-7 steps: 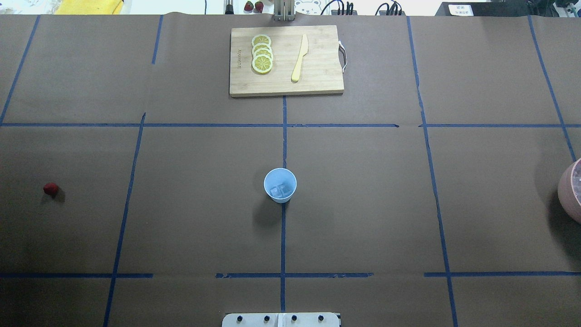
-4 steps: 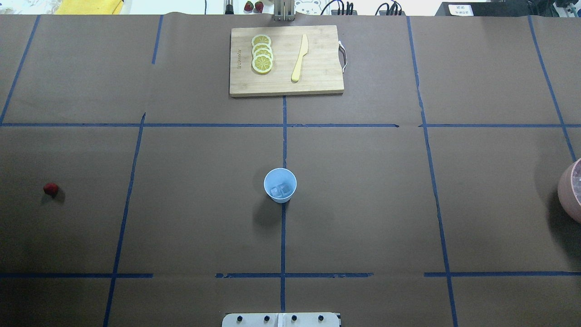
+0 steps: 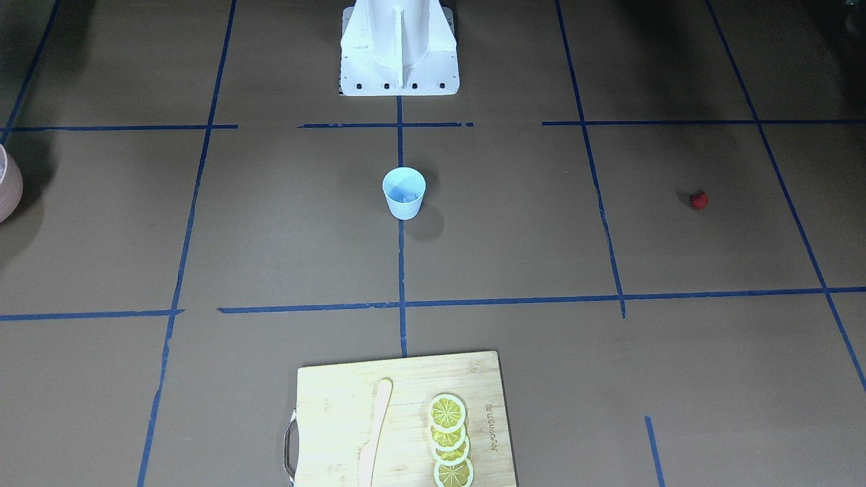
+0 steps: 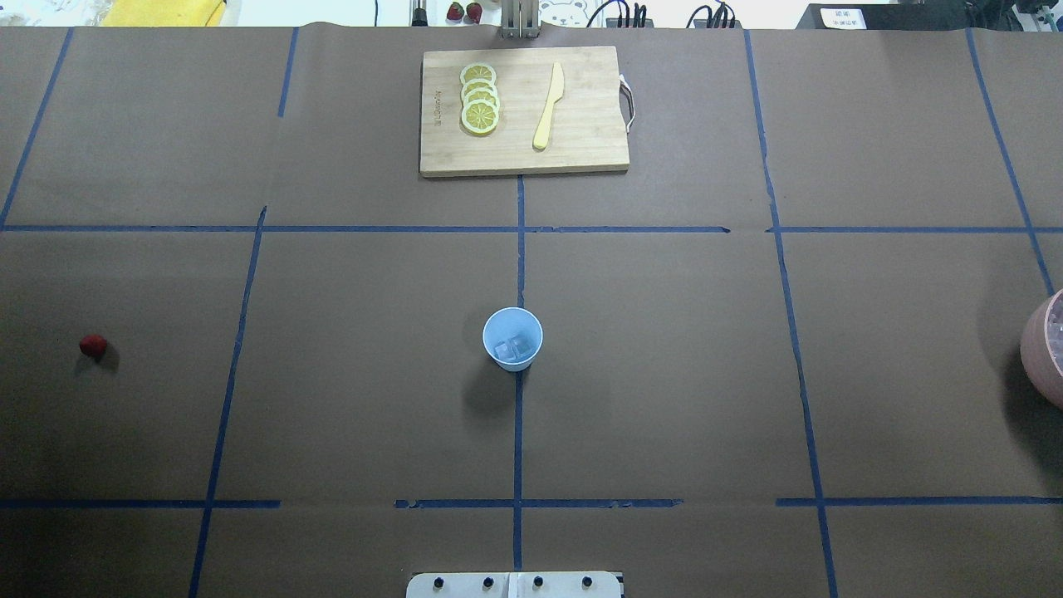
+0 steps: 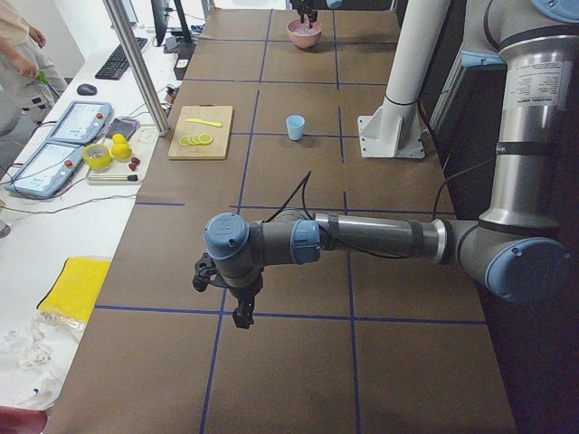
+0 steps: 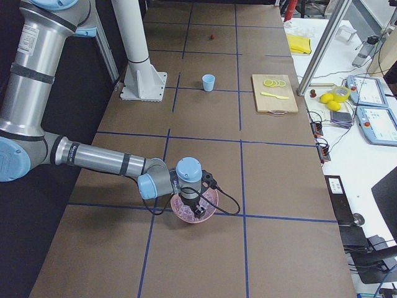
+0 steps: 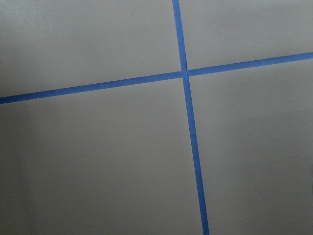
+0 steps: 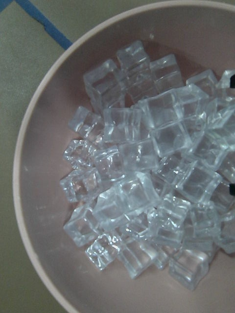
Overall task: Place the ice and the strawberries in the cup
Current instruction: 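Grasp a third ice cube from the bowl with the right gripper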
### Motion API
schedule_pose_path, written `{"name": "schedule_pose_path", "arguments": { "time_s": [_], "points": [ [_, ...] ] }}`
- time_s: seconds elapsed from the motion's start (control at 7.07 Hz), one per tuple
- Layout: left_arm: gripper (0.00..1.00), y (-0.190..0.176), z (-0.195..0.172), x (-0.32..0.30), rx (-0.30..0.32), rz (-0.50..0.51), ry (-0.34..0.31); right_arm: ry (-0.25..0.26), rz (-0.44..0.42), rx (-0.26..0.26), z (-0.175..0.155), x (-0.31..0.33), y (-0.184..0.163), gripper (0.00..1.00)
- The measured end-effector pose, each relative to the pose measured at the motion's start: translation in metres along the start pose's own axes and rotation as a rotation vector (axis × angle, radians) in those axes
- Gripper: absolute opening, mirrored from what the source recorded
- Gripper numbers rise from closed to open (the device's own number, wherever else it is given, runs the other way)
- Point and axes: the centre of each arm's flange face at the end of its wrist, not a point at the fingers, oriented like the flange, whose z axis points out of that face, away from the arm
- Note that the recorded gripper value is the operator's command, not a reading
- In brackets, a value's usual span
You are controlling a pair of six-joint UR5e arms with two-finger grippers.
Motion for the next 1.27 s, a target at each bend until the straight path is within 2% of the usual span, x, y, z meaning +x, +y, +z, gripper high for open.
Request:
{"name": "schedule_pose_path", "arguments": {
  "time_s": [0.14, 0.28, 0.42, 0.71, 0.99, 1.13, 1.27],
  "points": [
    [1.00, 0.000, 0.000, 0.000, 0.000, 0.000, 0.000, -0.001, -0.003, -0.001, 0.001, 0.000, -0.001, 0.30],
    [1.00, 0.000, 0.000, 0.000, -0.001, 0.000, 0.000, -0.002, -0.008, -0.002, 0.001, -0.001, -0.002, 0.09],
    [1.00, 0.000, 0.000, 0.000, 0.000, 0.000, 0.000, -0.003, -0.014, -0.003, 0.002, -0.001, -0.002, 0.04],
    [1.00, 0.000, 0.000, 0.000, 0.000, 0.000, 0.000, -0.007, -0.021, 0.000, 0.001, -0.002, -0.003, 0.03],
    [1.00, 0.000, 0.000, 0.000, 0.001, 0.001, 0.000, -0.039, -0.004, 0.034, -0.008, -0.002, -0.009, 0.02],
    [1.00, 0.000, 0.000, 0.000, 0.001, 0.001, 0.000, -0.051, 0.037, 0.049, -0.025, 0.001, -0.022, 0.02],
    [1.00, 0.000, 0.000, 0.000, 0.002, 0.002, 0.000, -0.053, 0.114, 0.055, -0.056, -0.001, -0.049, 0.01]
  ]
}}
